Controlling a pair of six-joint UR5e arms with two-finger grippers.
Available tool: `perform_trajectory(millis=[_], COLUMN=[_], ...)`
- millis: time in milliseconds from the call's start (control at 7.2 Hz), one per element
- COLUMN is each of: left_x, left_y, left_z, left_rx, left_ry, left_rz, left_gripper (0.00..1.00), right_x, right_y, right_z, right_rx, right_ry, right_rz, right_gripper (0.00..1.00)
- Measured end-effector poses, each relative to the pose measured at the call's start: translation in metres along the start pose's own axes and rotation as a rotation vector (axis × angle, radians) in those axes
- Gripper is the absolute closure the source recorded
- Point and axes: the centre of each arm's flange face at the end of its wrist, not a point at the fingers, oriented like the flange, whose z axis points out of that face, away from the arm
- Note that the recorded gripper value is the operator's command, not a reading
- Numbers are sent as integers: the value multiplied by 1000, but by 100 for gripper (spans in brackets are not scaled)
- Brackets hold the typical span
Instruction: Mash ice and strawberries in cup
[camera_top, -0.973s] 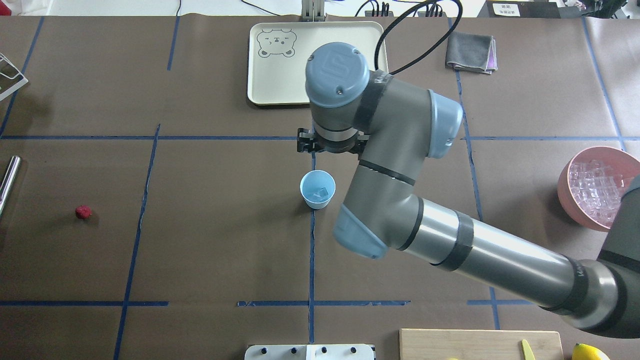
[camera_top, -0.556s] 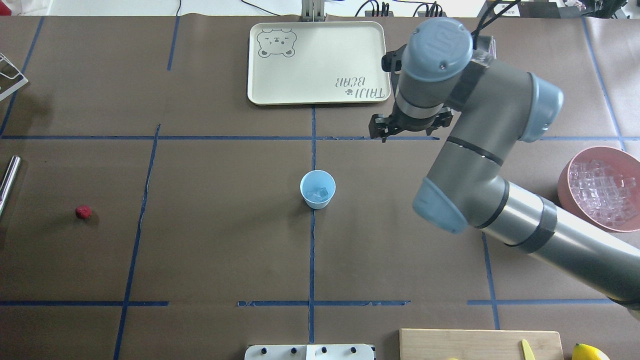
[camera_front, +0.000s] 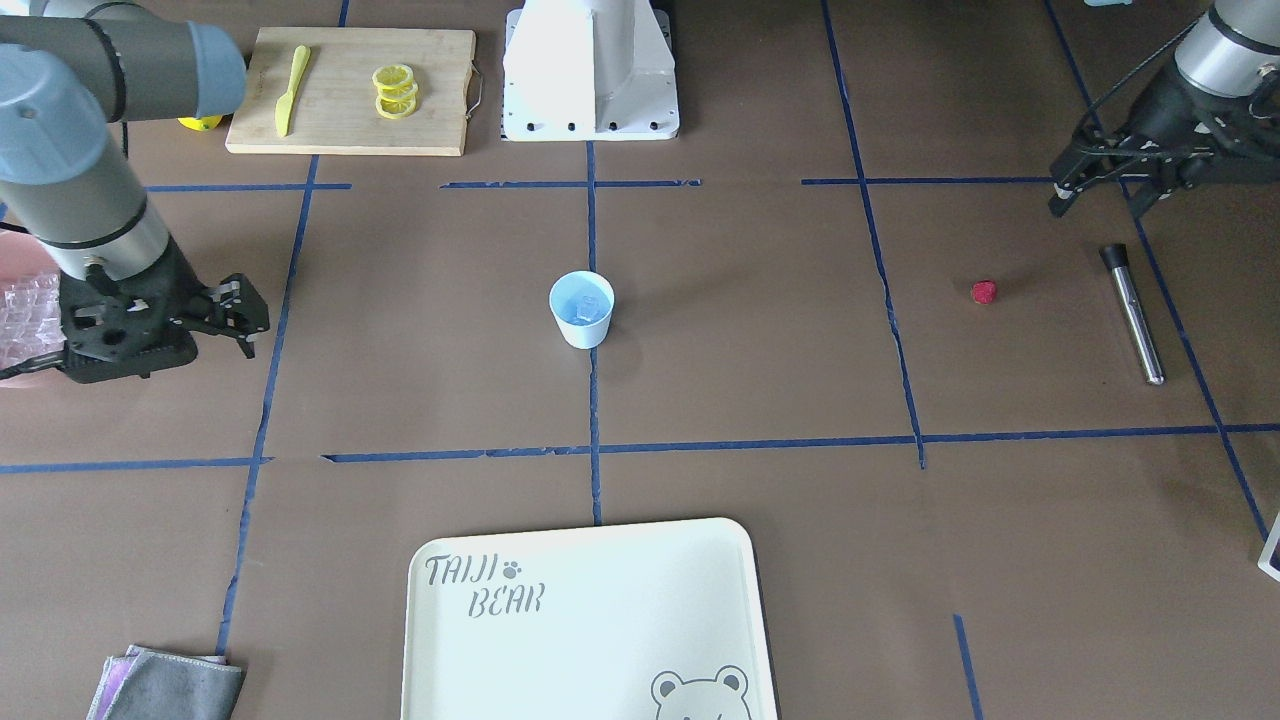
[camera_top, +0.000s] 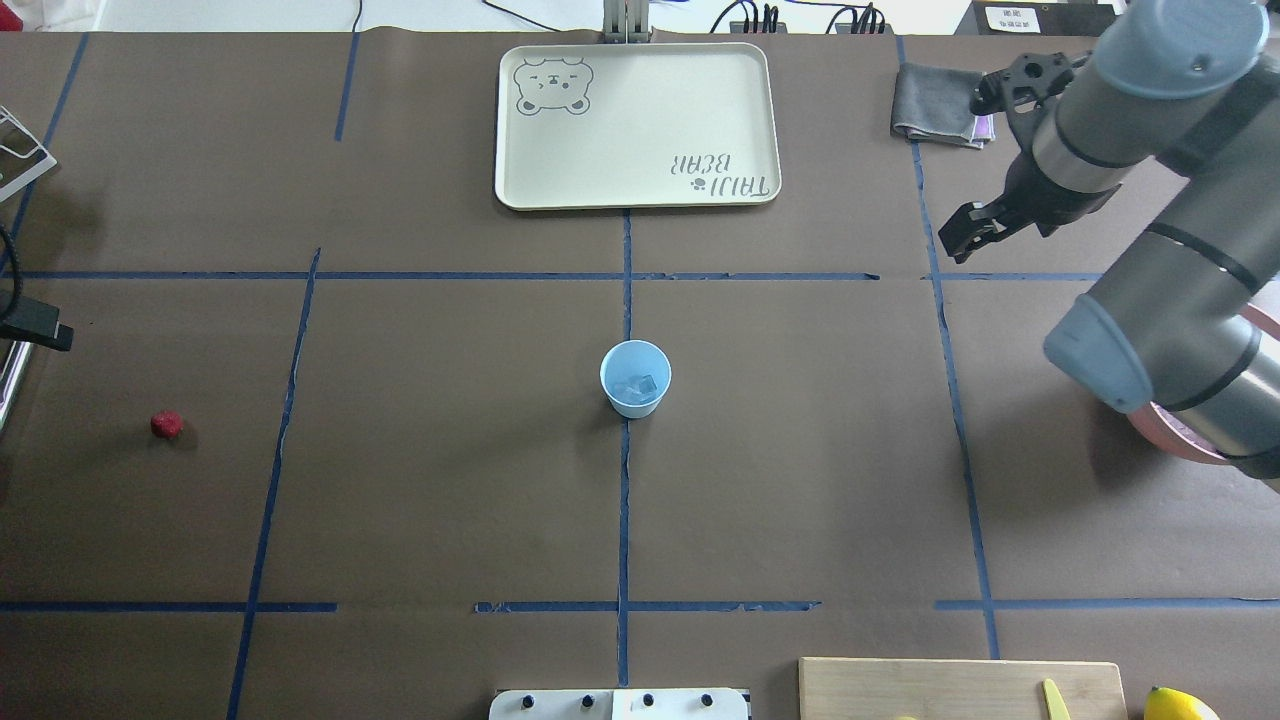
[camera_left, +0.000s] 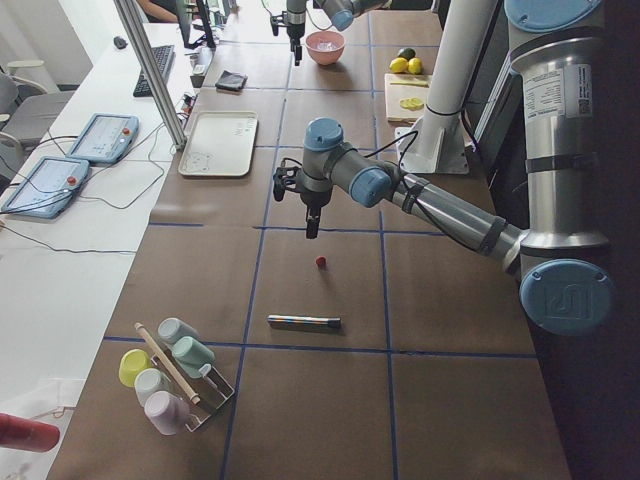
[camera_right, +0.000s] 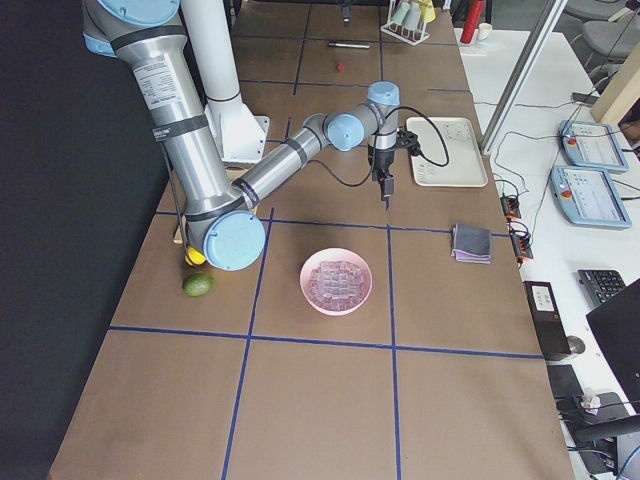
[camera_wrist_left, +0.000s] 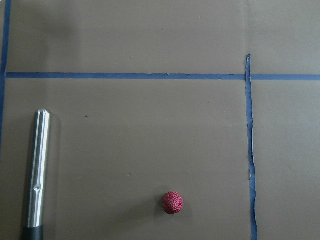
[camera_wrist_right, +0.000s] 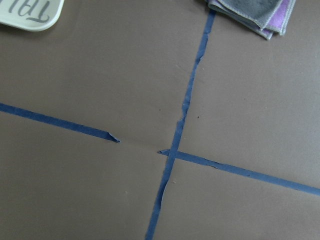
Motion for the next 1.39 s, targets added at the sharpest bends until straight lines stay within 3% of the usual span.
perform_trajectory(millis=[278,695,1390], left_x=[-1,-6,17], left_y=[1,20,46], left_z=[52,129,169], left_rx=[36,65,18], left_ry=[2,-2,-12], left_rz=[-6,-23,-34], left_gripper=[0,0,2], right_x=[102,227,267], right_y=[21,57,83], right_z=[-15,-34,-30], right_rx=[13,18,7], right_ry=[-70,-106,-97], right_rz=[37,27,74], right_gripper=[0,0,0])
